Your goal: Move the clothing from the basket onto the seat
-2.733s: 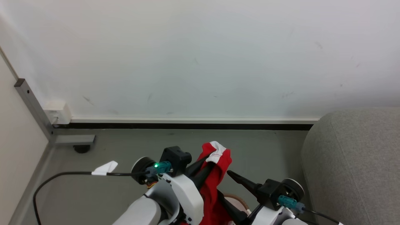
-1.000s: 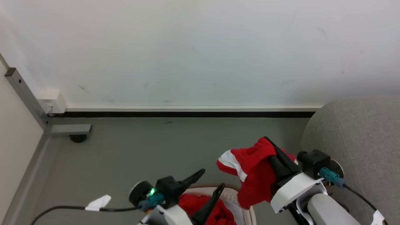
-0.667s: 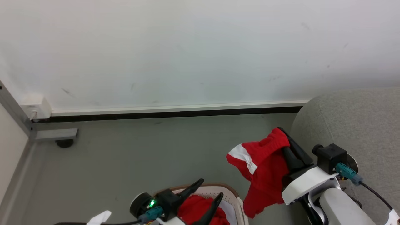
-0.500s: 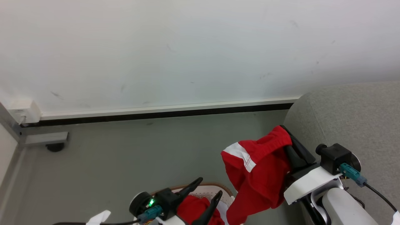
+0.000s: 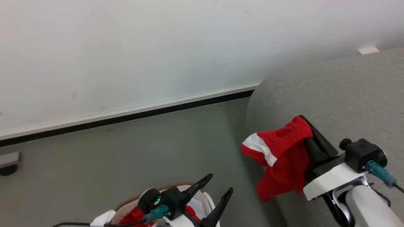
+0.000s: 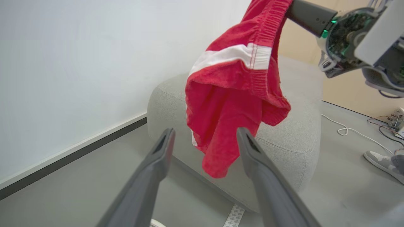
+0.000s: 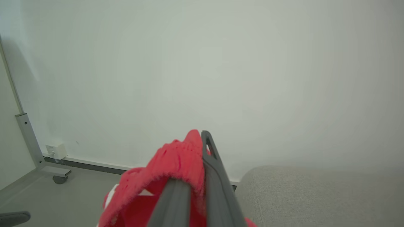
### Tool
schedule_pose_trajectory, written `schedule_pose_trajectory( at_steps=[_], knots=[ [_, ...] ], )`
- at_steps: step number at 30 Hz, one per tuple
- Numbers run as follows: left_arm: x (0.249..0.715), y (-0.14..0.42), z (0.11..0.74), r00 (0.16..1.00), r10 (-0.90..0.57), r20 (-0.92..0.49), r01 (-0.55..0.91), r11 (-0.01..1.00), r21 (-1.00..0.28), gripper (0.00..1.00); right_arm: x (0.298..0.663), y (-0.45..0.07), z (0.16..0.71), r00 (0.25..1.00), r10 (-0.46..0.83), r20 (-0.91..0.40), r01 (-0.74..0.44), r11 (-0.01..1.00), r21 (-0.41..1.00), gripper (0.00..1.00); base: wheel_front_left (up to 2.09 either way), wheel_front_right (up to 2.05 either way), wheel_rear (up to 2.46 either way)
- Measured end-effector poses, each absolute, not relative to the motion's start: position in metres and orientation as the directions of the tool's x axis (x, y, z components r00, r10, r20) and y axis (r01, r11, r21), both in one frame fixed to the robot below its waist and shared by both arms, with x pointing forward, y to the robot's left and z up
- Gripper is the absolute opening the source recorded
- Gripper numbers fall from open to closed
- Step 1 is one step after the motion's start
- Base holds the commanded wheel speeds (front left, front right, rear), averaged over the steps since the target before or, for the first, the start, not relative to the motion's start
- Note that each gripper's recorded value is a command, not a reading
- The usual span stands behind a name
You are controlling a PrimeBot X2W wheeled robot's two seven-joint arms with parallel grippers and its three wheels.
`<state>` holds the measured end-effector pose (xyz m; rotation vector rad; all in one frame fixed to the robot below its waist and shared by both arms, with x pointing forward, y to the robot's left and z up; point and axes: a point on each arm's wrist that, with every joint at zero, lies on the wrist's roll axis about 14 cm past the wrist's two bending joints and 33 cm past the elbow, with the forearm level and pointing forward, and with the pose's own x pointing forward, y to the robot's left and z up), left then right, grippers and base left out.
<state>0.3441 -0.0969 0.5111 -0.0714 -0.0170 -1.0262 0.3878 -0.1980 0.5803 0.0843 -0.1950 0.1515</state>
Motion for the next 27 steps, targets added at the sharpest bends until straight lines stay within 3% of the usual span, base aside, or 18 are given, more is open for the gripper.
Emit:
schedule_pose_trajectory(
  at_steps=[10,19,27],
  knots=[
    [0.353,-0.127,0.506,0.419,-0.905,0.078,0.907,0.413,-0.078,1.00,0.392,-0.254,0.577,0.988,-0.015,0.157,0.003,0.997,0.078,0.00,0.00,0.00,0.00],
    [0.385,-0.120,0.479,0.397,-0.916,0.060,0.916,0.391,-0.091,1.00,0.458,-0.315,0.630,0.974,-0.113,0.194,0.124,0.991,-0.041,0.00,0.00,0.00,0.00],
    [0.422,-0.090,0.442,0.463,-0.886,0.012,0.880,0.458,-0.128,1.00,0.510,-0.395,0.695,0.908,-0.299,0.294,0.339,0.936,-0.096,0.00,0.00,0.00,0.00]
  ],
)
